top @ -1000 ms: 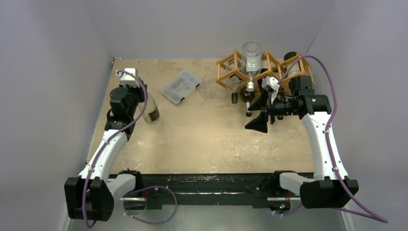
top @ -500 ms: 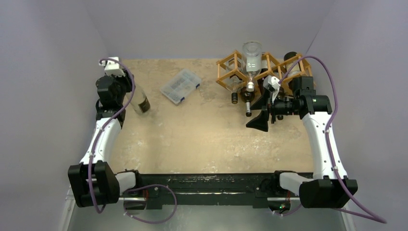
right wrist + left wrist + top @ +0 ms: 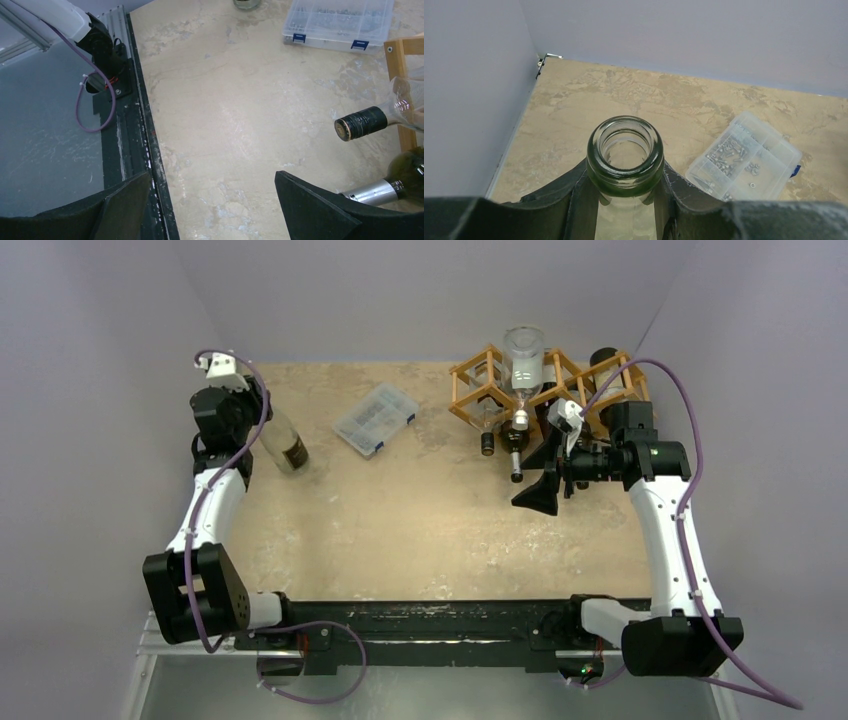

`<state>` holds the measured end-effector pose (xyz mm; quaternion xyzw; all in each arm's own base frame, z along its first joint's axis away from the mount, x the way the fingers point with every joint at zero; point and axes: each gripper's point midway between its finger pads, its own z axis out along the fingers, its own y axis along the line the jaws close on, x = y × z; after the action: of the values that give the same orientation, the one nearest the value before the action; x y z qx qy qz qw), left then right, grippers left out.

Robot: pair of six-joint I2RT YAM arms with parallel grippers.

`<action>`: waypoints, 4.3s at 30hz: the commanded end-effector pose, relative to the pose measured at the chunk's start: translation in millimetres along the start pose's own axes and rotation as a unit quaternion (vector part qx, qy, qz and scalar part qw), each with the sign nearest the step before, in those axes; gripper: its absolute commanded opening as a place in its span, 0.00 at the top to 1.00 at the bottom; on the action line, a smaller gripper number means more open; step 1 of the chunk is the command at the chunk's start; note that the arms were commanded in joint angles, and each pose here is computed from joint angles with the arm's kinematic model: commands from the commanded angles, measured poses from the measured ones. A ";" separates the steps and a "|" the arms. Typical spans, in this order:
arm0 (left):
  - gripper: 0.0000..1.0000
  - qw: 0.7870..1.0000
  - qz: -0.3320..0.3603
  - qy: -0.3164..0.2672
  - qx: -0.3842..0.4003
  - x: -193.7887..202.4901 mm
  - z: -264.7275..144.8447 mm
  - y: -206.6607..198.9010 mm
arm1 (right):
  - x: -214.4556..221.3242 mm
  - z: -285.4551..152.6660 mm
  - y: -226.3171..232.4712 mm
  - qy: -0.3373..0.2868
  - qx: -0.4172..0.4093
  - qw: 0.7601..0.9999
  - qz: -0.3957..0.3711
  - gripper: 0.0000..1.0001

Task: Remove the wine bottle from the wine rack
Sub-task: Place the wine bottle at the center of the board.

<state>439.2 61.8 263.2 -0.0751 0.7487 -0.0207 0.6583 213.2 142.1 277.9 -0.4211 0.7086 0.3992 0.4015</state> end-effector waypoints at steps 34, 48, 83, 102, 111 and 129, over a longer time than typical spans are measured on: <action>0.85 0.984 0.096 -0.146 0.043 -95.7 22.4 -10.9 | -2.2 -3.3 1.8 -0.007 0.009 1.000 -0.007 0.01; 0.74 0.987 0.091 -0.127 0.037 -75.8 23.7 -7.0 | -2.4 -4.1 3.5 -0.009 0.010 1.000 -0.010 0.01; 0.00 0.992 -0.125 -0.023 0.012 -73.3 -97.7 -31.6 | -20.0 -13.9 6.1 -0.013 0.035 0.999 -0.033 0.01; 0.00 0.959 -0.231 0.033 0.157 -34.7 -178.9 -97.8 | -62.9 -30.2 -13.2 -0.039 0.117 0.992 -0.038 0.01; 0.00 0.934 -0.280 0.091 0.202 -1.0 -189.1 -122.4 | -77.4 -37.9 -35.0 -0.055 0.177 0.982 -0.039 0.01; 0.00 0.896 -0.265 0.228 0.272 67.6 -204.1 -177.4 | -81.8 -32.1 -148.5 -0.050 0.335 0.938 0.065 0.03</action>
<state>246.0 -124.8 254.0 -0.0913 0.7897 -0.4065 0.4503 340.5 93.9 308.4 -0.2330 0.8089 0.2342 0.4863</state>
